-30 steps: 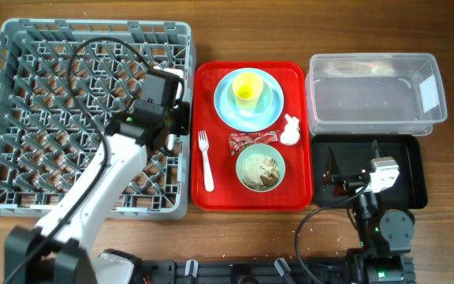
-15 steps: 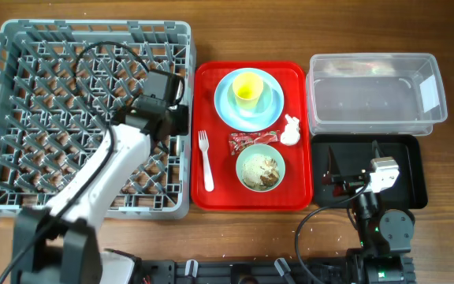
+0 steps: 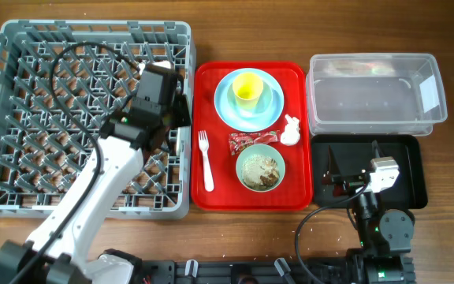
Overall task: Sort waste into correct bins and load items into the dishwasher rack
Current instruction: 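Carry the knife over the grey rack and insert it upright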
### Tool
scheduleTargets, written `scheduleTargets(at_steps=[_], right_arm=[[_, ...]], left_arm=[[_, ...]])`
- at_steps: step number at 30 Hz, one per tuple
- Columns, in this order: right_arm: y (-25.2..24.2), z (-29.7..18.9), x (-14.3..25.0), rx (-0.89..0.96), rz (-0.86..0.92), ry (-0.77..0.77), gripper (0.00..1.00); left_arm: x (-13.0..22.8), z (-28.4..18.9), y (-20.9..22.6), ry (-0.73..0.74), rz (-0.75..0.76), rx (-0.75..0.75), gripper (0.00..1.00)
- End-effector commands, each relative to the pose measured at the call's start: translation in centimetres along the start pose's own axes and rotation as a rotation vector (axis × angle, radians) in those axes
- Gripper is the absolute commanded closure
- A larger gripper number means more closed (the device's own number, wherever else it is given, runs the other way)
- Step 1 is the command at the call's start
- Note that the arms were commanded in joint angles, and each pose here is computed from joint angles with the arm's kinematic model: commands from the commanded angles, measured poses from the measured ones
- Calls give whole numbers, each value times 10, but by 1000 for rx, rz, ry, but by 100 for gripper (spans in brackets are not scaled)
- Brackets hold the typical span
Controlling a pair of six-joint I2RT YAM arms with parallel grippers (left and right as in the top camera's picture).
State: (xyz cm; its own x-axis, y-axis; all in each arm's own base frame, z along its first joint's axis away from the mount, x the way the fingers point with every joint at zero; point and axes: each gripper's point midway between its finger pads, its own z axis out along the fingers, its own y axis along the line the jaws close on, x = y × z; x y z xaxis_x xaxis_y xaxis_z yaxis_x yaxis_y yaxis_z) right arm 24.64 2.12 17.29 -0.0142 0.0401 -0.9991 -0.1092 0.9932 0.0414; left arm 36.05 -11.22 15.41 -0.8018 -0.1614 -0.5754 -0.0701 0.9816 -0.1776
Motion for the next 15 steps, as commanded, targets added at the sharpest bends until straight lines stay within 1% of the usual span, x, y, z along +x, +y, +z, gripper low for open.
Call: scheduleTargets(at_steps=[1, 2, 4, 9, 15], right_arm=[[1, 0, -2, -10, 11, -9, 0], [1, 0, -2, -10, 11, -9, 0], [1, 0, -2, -10, 11, -9, 0], [1, 0, -2, -10, 11, -9, 0], [1, 0, -2, -10, 11, -9, 0]], left_arm=[[-11, 27, 8, -22, -4, -34, 76], [-15, 33, 7, -32, 26, -31, 77], [-21, 40, 5, -56, 80, -25, 84], [-28, 45, 20, -65, 51, -48, 86], [-11, 65, 18, 9, 70, -35, 86]])
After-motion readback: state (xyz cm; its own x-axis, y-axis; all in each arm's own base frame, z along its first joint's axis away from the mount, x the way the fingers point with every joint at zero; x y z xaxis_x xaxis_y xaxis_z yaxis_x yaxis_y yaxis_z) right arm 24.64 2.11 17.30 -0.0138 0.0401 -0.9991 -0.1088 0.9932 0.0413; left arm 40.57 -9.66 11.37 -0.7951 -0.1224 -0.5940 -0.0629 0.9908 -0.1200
